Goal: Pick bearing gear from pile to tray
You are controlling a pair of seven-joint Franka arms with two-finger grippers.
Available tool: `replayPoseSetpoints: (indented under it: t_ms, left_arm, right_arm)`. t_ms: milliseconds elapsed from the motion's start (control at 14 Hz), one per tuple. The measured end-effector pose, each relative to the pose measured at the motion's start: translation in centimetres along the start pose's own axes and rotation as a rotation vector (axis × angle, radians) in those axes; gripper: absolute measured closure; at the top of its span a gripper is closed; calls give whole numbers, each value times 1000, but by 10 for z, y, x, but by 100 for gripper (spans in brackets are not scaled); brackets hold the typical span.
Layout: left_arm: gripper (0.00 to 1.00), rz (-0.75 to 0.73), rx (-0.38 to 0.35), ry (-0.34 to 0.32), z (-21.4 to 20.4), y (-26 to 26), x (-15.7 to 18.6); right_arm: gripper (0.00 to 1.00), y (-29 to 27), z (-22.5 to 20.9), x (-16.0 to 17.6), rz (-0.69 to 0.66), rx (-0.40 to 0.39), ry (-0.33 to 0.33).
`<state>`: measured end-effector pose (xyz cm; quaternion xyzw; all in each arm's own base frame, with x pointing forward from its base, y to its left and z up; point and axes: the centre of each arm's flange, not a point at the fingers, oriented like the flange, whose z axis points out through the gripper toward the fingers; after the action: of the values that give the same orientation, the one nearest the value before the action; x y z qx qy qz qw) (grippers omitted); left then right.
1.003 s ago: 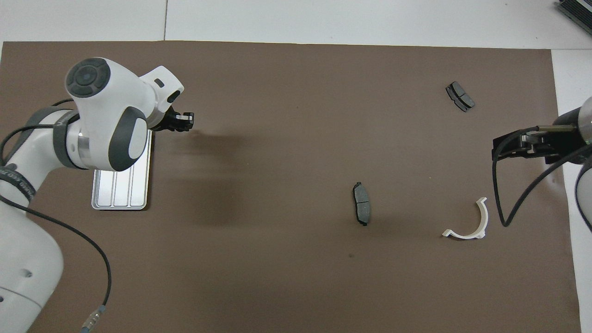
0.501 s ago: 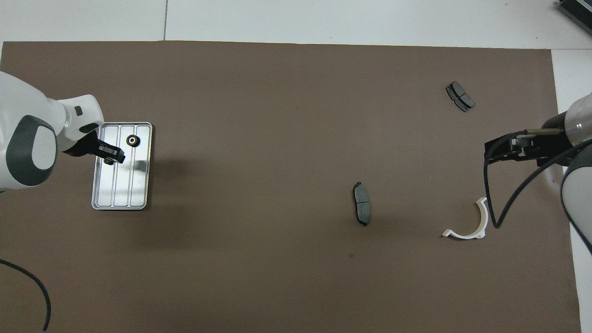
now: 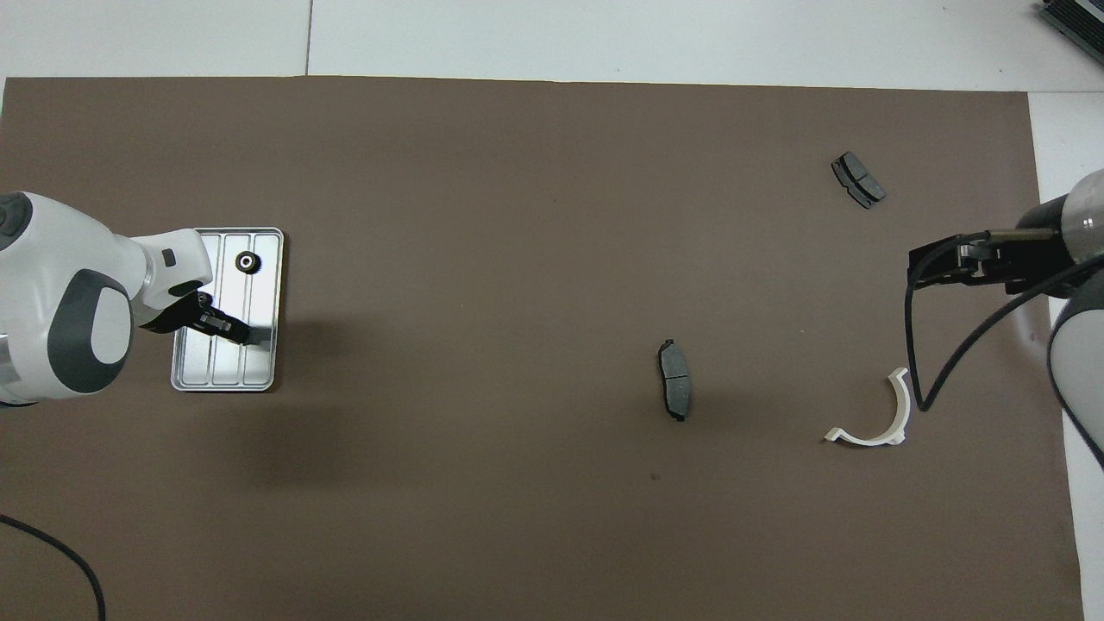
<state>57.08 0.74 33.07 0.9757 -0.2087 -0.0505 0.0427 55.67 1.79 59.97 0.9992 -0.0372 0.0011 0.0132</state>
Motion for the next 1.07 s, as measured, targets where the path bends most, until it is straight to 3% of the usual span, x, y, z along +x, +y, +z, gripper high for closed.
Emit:
replayPoseSetpoints:
  t_ms: [287, 645, 1074]
  left_arm:
    - [1, -6, 35, 74, -35, 0, 10]
    - [0, -226, 56, 168, -112, 15, 12]
    - [0, -261, 28, 64, -247, 61, -14]
  right_arm:
    - [0, 1, 1, 0, 2, 0, 0]
    - [0, 1, 2, 0, 2, 0, -2]
    - [0, 0, 2, 0, 1, 0, -3]
